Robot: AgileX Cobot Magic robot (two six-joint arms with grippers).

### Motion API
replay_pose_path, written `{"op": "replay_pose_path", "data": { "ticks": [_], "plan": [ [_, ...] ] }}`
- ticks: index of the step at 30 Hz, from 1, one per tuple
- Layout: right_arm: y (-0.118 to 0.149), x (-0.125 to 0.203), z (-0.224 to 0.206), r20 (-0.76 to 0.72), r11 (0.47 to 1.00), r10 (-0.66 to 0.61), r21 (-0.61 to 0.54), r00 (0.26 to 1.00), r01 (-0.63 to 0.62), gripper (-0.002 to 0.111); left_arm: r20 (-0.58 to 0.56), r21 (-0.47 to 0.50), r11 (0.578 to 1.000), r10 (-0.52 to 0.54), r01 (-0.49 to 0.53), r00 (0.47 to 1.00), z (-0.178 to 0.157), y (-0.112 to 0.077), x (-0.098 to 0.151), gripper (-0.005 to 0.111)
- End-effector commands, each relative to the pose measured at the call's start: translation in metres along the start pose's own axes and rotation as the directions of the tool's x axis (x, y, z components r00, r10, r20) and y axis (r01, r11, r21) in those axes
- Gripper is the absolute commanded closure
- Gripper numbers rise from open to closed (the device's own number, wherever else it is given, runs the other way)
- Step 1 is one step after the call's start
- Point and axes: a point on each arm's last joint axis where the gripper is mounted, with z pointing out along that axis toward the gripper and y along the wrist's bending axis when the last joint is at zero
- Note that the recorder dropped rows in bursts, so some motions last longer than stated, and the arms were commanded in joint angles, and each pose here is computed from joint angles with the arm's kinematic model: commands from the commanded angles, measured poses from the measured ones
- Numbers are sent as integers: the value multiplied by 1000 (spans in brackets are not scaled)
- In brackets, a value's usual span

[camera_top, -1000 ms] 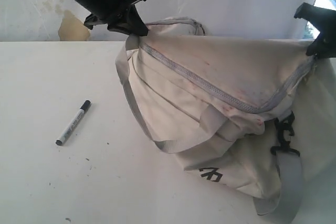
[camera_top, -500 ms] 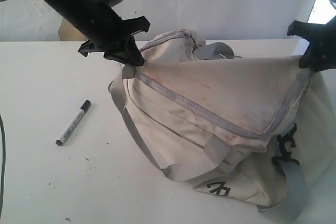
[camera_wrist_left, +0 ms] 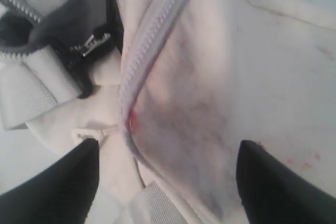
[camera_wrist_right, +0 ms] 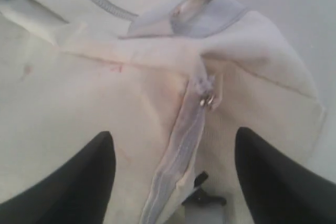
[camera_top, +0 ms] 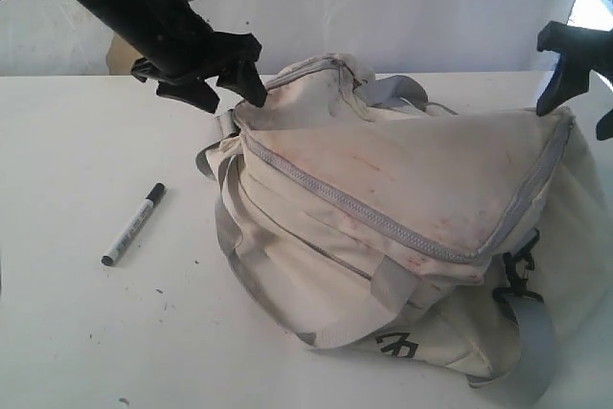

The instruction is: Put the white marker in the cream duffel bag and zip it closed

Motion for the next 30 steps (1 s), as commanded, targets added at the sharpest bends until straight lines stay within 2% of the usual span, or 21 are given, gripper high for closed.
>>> {"op": "replay_pose_path", "data": {
  "ticks": [1,4,10,15,19,22,25,30],
  "plan": [
    [2,12,-5,-117,1000,9,-27,993,-13,47,134,-24,999,32,-29,991,-17,-5,-17,25],
    [0,17,-3,-154,1000,13,-23,988,-17,48,157,-30,999,33,-29,987,-13,0,-25,25],
    [-5,30,13,-217,998,54,-24,975,-61,53,80,8,1000,20,-21,997,11,11,-34,27],
    [-12,44,31,-248,995,86,-23,965,-95,53,84,24,1000,16,-18,996,26,17,-42,28],
    [-17,49,45,-203,994,96,-25,974,-103,53,108,20,1000,18,-21,994,39,24,-45,28],
    [-16,50,51,-163,990,103,-74,981,-116,53,122,11,1000,21,-23,992,50,30,-46,28],
    [-13,48,55,-110,985,107,-125,988,-121,53,133,26,1000,0,-4,991,56,32,-46,28],
    [-20,47,65,-19,985,137,-106,990,-138,53,134,88,995,-50,39,990,63,30,-46,28]
  ]
}}
